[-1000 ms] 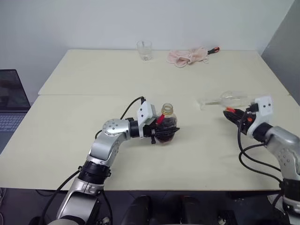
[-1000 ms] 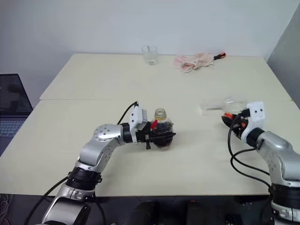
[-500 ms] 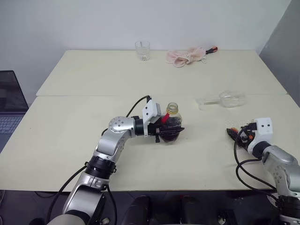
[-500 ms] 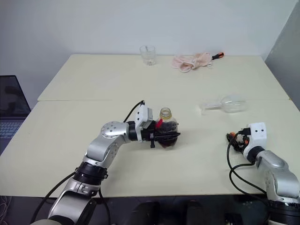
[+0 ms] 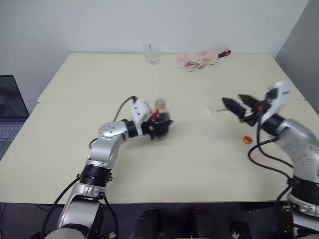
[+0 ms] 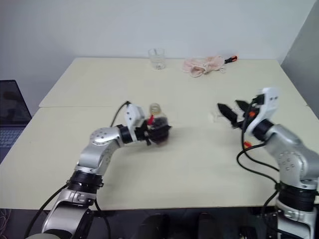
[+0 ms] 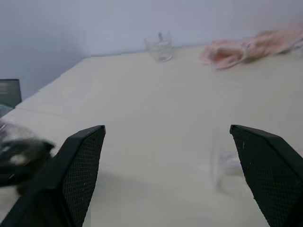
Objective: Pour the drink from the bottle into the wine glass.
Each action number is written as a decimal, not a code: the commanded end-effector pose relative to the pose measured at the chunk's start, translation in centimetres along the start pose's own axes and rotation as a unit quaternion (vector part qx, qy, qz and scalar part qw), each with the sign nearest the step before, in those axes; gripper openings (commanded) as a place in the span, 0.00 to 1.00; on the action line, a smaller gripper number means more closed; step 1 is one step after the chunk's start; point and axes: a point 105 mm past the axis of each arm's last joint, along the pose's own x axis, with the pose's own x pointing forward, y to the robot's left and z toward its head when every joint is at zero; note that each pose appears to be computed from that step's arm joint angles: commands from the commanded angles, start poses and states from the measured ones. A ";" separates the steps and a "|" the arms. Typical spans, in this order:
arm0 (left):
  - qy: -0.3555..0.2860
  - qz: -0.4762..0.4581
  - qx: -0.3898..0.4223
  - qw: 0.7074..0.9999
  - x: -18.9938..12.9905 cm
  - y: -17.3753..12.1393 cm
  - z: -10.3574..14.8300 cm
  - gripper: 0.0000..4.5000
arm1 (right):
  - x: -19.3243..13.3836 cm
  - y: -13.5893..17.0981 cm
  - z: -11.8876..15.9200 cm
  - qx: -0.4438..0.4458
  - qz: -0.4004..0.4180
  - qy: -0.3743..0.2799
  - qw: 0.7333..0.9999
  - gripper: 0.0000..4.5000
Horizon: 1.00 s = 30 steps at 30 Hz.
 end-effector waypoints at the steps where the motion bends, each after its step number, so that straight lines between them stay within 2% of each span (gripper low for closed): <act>1: -0.026 0.112 0.008 0.993 -1.7 4.4 0.8 0.36 | 1.0 1.5 0.0 0.043 0.006 -0.015 0.999 1.00; 4: -0.015 0.229 -0.012 0.973 -3.7 8.3 -0.6 0.36 | 2.4 6.1 -1.9 0.077 0.081 0.012 0.994 1.00; 6: -0.004 0.277 -0.010 0.961 -4.6 9.8 -1.2 0.36 | 2.8 8.0 -2.8 0.080 0.106 0.030 0.991 1.00; 10: 0.014 0.340 -0.022 0.940 -5.9 11.3 -2.9 0.36 | 3.7 9.5 -3.6 0.086 0.118 0.036 0.989 1.00; 17: 0.017 0.361 -0.051 0.931 -5.9 11.3 -4.3 0.36 | 3.7 10.0 -3.7 0.072 0.133 0.046 0.987 1.00; 18: 0.013 0.366 -0.053 0.929 -6.1 11.4 -4.2 0.52 | 3.7 9.9 -3.6 0.070 0.131 0.047 0.988 1.00; 25: 0.013 0.372 -0.060 0.926 -6.9 11.1 -4.7 0.99 | 3.5 9.2 -3.6 0.066 0.122 0.050 0.989 1.00; 30: 0.016 0.372 -0.060 0.926 -7.9 10.4 -5.0 0.99 | 3.6 8.3 -3.5 0.075 0.105 0.047 0.990 1.00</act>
